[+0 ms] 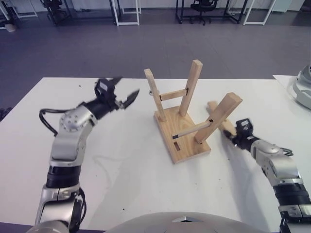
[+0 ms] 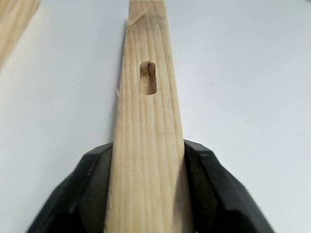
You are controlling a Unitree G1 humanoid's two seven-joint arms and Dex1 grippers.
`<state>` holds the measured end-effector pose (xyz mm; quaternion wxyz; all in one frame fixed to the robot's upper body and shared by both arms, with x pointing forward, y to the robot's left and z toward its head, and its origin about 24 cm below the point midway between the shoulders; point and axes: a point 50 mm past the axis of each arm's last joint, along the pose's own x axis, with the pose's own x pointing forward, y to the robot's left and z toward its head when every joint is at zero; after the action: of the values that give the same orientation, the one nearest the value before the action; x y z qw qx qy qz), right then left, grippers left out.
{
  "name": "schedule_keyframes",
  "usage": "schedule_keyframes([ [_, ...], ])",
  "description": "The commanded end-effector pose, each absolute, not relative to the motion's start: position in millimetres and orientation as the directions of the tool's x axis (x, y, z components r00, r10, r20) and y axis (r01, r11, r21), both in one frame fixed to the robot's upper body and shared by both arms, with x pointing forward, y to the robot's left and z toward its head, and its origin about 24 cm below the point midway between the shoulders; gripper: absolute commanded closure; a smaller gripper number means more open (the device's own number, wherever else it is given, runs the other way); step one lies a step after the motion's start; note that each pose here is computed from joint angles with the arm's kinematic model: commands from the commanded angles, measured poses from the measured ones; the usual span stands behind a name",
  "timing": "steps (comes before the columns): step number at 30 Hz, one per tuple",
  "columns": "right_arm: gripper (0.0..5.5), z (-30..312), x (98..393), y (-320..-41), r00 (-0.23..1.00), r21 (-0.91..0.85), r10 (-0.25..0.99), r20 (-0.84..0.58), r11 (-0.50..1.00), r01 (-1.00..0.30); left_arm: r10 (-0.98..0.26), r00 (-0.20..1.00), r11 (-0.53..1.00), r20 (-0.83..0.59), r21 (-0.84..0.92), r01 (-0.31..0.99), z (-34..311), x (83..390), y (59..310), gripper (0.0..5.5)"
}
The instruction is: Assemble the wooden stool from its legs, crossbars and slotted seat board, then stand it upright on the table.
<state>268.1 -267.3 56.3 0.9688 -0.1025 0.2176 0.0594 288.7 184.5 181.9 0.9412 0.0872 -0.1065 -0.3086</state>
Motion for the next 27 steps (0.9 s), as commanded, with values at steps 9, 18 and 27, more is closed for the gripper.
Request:
schedule_keyframes([
  [9,3.44,306,286,-125,0.441,-0.811,0.789,0.427,0.550,-0.198,-0.581,0.323,0.283,0.747,-0.187,0.941,337,304,118,1.49],
  [18,3.44,297,286,-121,0.445,-0.783,0.784,0.433,0.572,-0.245,-0.559,0.336,0.265,0.758,-0.221,0.939,336,306,122,2.84],
  [27,3.44,296,282,-117,0.435,-0.786,0.792,0.428,0.564,-0.253,-0.514,0.371,0.283,0.773,-0.256,0.924,332,308,129,4.37],
])
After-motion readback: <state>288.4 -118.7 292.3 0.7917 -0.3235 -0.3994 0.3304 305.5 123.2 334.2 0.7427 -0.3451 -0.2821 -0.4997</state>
